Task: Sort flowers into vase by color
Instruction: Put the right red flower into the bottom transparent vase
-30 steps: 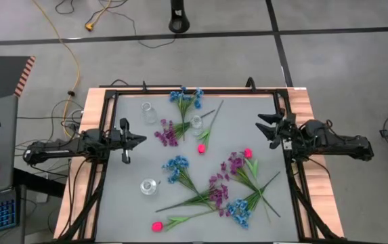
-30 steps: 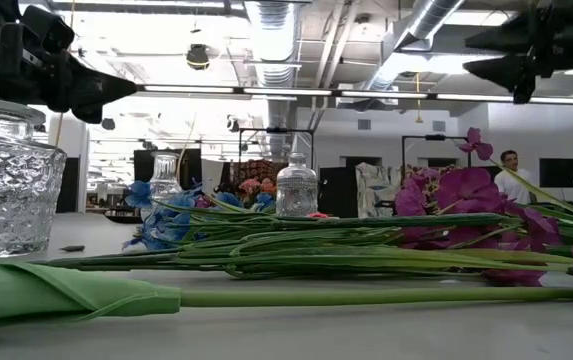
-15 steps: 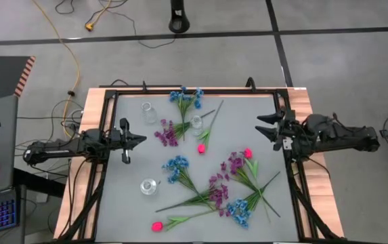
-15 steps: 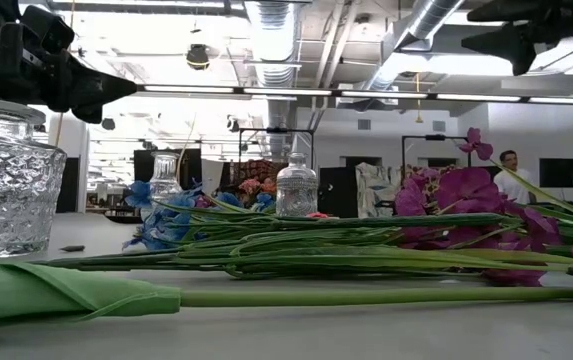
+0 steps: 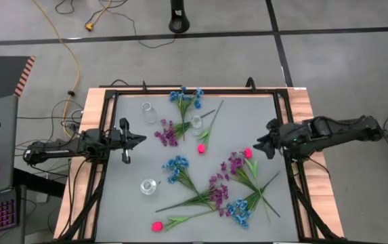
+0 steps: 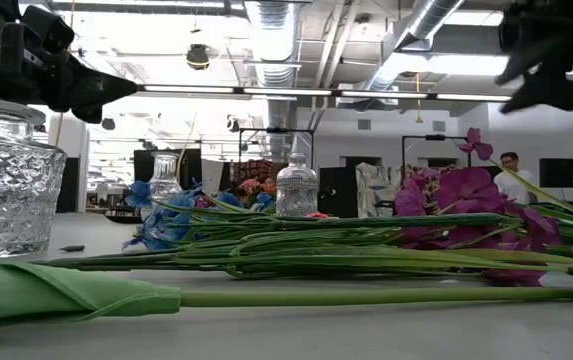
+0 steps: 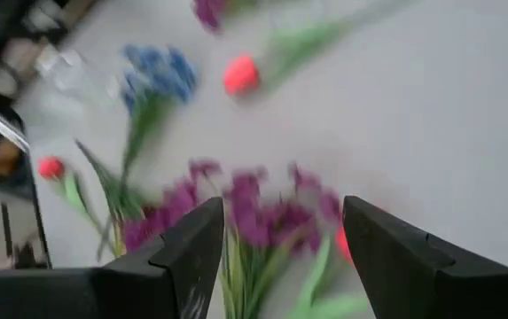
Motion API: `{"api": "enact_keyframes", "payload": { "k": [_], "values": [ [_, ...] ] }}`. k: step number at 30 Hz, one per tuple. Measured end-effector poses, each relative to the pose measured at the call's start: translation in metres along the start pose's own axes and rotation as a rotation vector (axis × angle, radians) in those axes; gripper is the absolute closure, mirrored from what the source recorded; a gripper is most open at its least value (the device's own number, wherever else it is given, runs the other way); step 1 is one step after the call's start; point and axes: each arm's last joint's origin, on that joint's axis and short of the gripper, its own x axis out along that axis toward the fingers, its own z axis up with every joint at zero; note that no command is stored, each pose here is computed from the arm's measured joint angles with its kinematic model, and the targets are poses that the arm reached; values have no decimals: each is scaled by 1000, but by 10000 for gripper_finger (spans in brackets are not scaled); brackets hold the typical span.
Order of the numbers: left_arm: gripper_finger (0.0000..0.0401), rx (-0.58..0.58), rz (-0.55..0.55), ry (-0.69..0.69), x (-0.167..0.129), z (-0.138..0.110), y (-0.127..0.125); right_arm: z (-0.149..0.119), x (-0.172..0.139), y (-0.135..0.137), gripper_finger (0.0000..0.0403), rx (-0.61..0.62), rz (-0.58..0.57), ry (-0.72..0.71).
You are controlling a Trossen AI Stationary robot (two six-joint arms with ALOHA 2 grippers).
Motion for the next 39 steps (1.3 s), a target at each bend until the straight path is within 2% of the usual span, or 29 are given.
{"api": "enact_keyframes", "payload": {
  "k": [7,20,27,33,39],
  "values": [
    [401,0,0,0,0,0,0,-9,22,8,144,76,-64,202],
    [401,0,0,1,0,0,0,-28,64,20,144,180,-239,445],
    [401,0,0,1,0,0,0,-40,84,24,144,185,-332,530],
    [401,0,0,1,0,0,0,-47,98,29,144,170,-341,569],
    [401,0,0,0,0,0,0,-52,110,27,144,162,-401,596]
  ]
}}
